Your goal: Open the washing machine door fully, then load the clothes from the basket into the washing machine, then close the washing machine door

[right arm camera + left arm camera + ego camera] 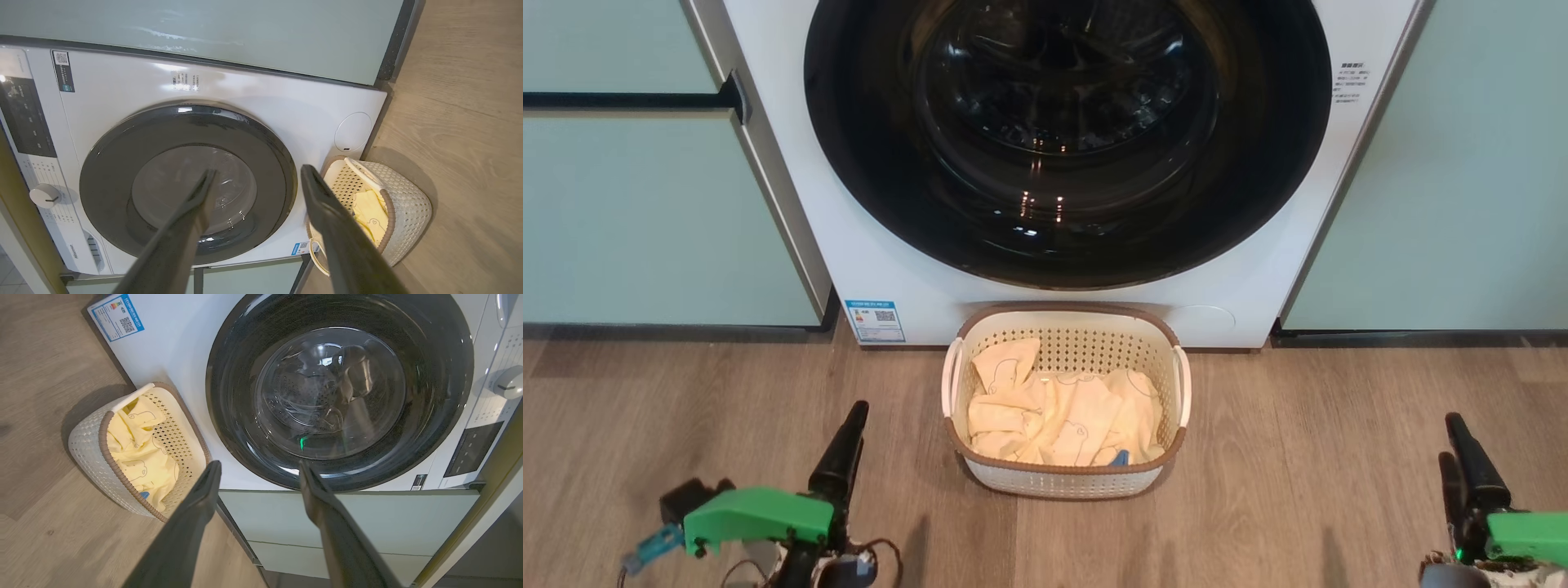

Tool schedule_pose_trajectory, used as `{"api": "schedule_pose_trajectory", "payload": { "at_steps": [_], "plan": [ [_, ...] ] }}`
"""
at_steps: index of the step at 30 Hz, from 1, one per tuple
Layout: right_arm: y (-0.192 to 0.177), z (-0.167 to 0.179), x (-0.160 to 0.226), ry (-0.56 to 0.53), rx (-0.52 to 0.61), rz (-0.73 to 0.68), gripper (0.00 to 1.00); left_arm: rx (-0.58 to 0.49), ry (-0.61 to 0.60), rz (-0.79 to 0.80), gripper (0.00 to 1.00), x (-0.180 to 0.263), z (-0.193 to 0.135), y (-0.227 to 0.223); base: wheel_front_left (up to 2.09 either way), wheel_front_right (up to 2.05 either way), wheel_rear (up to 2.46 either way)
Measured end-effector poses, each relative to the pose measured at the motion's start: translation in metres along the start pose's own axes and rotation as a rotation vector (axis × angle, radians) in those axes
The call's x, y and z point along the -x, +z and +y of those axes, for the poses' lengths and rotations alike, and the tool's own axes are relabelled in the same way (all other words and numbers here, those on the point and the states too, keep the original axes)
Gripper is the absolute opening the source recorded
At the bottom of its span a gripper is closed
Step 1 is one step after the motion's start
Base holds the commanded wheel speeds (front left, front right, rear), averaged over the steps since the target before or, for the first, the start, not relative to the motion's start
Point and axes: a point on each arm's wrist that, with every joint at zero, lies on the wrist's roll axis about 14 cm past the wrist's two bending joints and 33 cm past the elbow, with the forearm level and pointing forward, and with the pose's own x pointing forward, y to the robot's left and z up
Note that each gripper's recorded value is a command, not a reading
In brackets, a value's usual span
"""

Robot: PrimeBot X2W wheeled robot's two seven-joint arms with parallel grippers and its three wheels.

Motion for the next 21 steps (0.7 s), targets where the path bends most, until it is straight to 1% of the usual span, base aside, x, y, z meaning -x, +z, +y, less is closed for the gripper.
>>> {"api": "schedule_pose_trajectory", "payload": {
  "at_steps": [11, 17, 21],
  "plan": [
    [0.002, 0.0, -0.001, -0.001, 0.253, -0.003, 1.0, -0.246, -0.026, -0.013, 1.0, -0.005, -0.011, 0.002, 0.0, 0.0, 0.0],
    [0.003, 0.007, -0.005, 0.018, 0.381, -0.01, 1.0, -0.382, -0.044, -0.021, 1.0, -0.006, -0.019, 0.001, 0.0, 0.0, 0.0],
    [0.004, 0.007, -0.004, 0.018, 0.493, -0.009, 1.0, -0.479, -0.05, -0.02, 1.0, -0.007, -0.022, -0.001, 0.0, 0.0, 0.0]
  ]
}}
